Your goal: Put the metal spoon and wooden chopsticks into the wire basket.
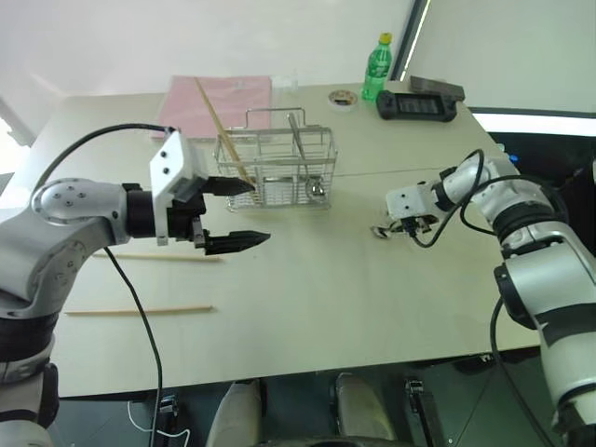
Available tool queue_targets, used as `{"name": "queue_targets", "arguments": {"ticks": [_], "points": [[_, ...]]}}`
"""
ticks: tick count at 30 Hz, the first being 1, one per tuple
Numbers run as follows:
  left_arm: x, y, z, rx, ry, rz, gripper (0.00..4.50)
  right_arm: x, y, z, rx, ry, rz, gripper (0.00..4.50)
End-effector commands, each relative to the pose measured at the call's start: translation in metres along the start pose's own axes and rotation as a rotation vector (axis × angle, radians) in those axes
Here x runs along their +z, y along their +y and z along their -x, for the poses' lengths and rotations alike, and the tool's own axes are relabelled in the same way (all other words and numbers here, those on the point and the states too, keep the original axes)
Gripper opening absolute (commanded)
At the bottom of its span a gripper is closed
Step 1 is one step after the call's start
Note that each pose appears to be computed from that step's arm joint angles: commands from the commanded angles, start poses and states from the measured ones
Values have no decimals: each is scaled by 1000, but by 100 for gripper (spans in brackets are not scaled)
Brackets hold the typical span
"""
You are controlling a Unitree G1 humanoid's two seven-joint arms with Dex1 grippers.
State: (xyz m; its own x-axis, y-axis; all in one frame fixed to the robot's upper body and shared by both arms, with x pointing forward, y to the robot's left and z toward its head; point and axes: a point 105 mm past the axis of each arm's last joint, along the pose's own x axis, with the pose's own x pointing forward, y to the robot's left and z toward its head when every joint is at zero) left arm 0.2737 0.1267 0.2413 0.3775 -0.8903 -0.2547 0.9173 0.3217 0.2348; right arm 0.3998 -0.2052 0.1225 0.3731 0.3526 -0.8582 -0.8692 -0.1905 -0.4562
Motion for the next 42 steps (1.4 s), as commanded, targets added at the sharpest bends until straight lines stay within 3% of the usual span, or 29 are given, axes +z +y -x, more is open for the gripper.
{"name": "queue_targets", "arguments": {"ticks": [1, 8, 12, 19, 24, 26, 30, 32, 38, 42], "points": [[14, 3, 7, 37, -28, -40, 450, 5, 1, -1, 23, -27, -1, 5], [15, 3, 8, 41, -29, -35, 450, 6, 9, -2, 66, -58, -15, 2], [15, 3, 8, 39, -30, -35, 450, 15, 9, 3, 72, -141, -9, 2], [19, 14, 13, 76, -46, -46, 450, 65, 1, 37, 18, -529, 3, 2], [26, 27, 22, 131, -61, -59, 450, 132, 4, 103, -44, -930, -166, 2], [27, 31, 25, 146, -66, -63, 450, 147, 4, 119, -63, -1006, -234, 2], [32, 45, 36, 203, -73, -84, 450, 180, -37, 168, -238, -1281, -444, 2], [34, 50, 39, 222, -78, -92, 450, 187, -53, 177, -304, -1345, -522, 2], [39, 56, 40, 226, -88, -108, 450, 190, -98, 160, -507, -1341, -687, 2], [41, 54, 40, 226, -92, -115, 450, 182, -109, 132, -580, -1259, -702, 2]]}}
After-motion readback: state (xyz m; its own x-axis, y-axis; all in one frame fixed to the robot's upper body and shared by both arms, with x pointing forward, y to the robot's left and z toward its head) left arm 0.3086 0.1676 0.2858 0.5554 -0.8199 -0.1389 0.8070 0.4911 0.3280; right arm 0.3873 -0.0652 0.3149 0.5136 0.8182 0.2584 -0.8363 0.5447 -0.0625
